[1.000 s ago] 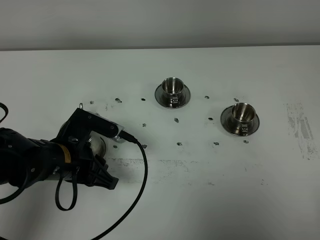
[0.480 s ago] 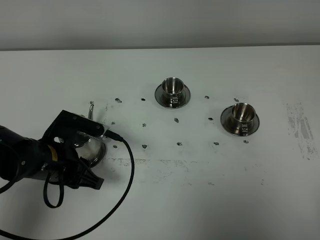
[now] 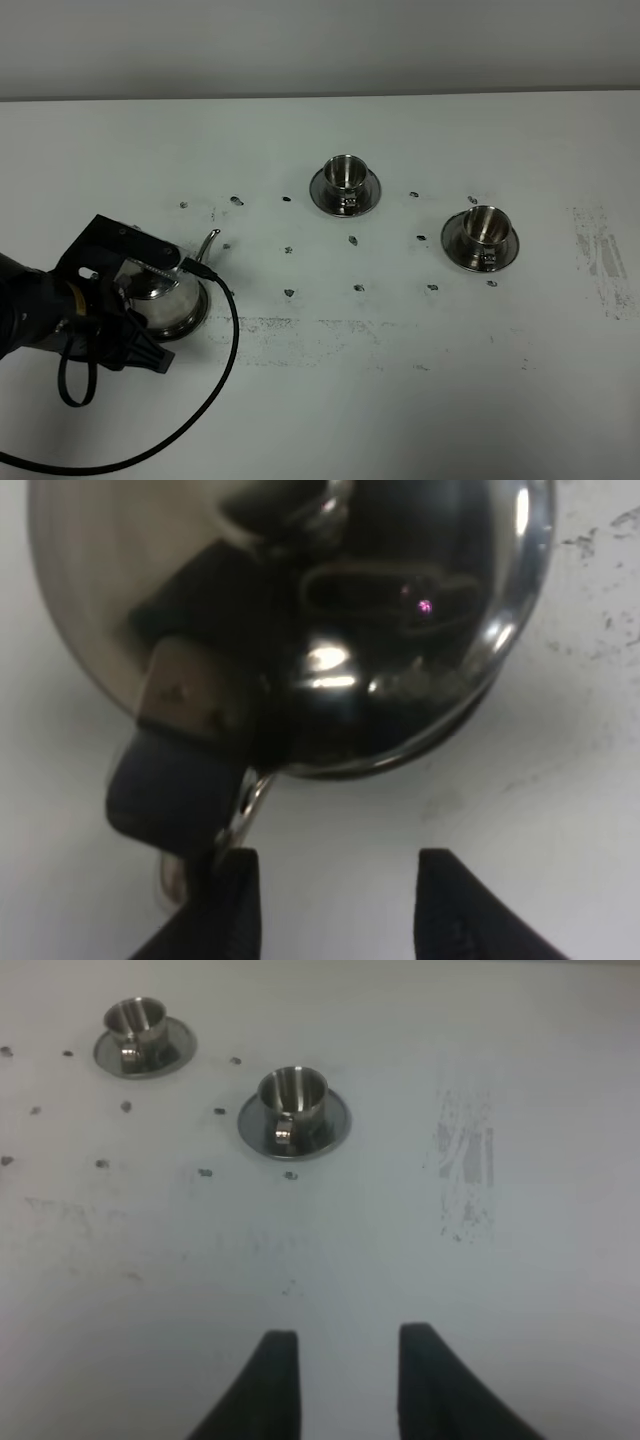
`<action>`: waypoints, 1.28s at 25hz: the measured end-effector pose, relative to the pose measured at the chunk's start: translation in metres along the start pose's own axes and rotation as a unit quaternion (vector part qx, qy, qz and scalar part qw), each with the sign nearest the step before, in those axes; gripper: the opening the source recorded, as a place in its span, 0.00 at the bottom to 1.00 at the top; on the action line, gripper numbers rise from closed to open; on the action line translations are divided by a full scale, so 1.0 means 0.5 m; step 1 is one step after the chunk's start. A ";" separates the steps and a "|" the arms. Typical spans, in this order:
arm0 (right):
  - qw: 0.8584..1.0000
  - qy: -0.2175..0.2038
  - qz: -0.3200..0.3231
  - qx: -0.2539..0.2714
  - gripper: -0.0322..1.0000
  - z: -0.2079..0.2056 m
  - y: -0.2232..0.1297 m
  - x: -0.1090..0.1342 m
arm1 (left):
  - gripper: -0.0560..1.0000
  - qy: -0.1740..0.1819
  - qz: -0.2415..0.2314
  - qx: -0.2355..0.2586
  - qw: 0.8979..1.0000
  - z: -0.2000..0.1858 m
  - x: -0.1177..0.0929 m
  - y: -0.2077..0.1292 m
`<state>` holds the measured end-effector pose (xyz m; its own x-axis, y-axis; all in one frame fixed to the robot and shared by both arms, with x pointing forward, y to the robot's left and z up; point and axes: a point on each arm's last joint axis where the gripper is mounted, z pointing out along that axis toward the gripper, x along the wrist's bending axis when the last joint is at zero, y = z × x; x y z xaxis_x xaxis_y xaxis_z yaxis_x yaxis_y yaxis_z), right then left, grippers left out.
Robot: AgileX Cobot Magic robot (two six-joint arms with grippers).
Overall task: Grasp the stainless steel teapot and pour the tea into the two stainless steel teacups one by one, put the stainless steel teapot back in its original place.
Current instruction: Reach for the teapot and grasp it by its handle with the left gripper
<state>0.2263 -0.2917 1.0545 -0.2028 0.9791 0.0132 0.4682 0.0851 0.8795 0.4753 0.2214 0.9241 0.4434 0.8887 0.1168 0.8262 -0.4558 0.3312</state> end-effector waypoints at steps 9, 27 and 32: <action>1.000 0.000 0.000 0.000 0.25 0.000 0.000 0.000 | 0.40 -0.019 0.091 0.012 0.996 -0.096 -0.040 -0.007; 1.000 0.000 0.000 -0.001 0.25 0.000 0.000 0.000 | 0.47 0.027 0.067 0.031 0.997 -0.179 0.066 0.072; 1.000 0.000 0.000 -0.001 0.25 0.000 0.000 0.000 | 0.57 0.020 0.062 0.036 0.997 -0.156 0.082 0.075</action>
<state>0.2263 -0.2917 1.0546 -0.2027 0.9792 0.0132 0.4673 0.0849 0.8800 0.4973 0.2447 1.0143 0.5310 0.8257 0.1905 0.7892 -0.5637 0.2436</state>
